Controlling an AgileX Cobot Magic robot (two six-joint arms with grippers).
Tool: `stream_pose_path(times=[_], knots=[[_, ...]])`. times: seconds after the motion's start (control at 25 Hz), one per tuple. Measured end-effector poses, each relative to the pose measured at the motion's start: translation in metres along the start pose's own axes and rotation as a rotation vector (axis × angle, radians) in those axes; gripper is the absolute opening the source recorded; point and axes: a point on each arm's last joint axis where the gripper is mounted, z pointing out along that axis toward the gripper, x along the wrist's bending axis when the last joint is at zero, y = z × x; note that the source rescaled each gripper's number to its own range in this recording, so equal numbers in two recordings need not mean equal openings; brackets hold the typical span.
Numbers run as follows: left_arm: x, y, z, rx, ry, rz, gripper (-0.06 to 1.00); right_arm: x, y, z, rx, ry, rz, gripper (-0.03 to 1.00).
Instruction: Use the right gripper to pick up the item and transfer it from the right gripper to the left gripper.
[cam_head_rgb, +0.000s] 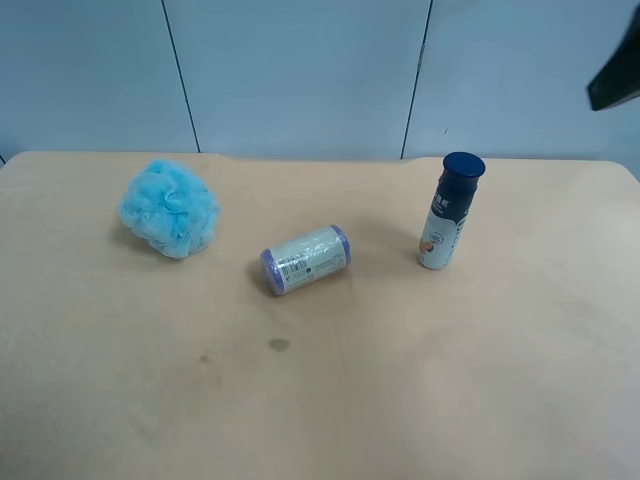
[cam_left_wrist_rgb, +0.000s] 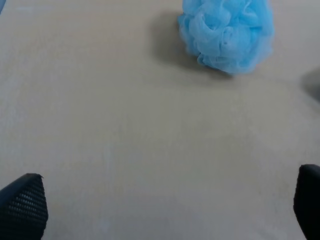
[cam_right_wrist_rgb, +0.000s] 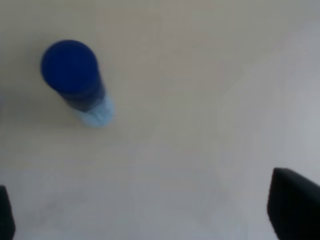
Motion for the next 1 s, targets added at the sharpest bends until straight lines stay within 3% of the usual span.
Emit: stream_pose_path(times=[0.24,0.48,1.0], knots=[[0.0,0.0,0.0,0.0,-0.001,0.0,1.0,0.033,0.041,0.059,0.132,0.077,-0.123,1.0],[0.0,0.0,0.0,0.0,-0.001,0.0,1.0,0.043,0.053,0.113,0.295,0.09,-0.143,1.0],[0.0,0.0,0.0,0.0,-0.001,0.0,1.0,0.05,0.051,0.175,0.402,0.086,-0.142,1.0]])
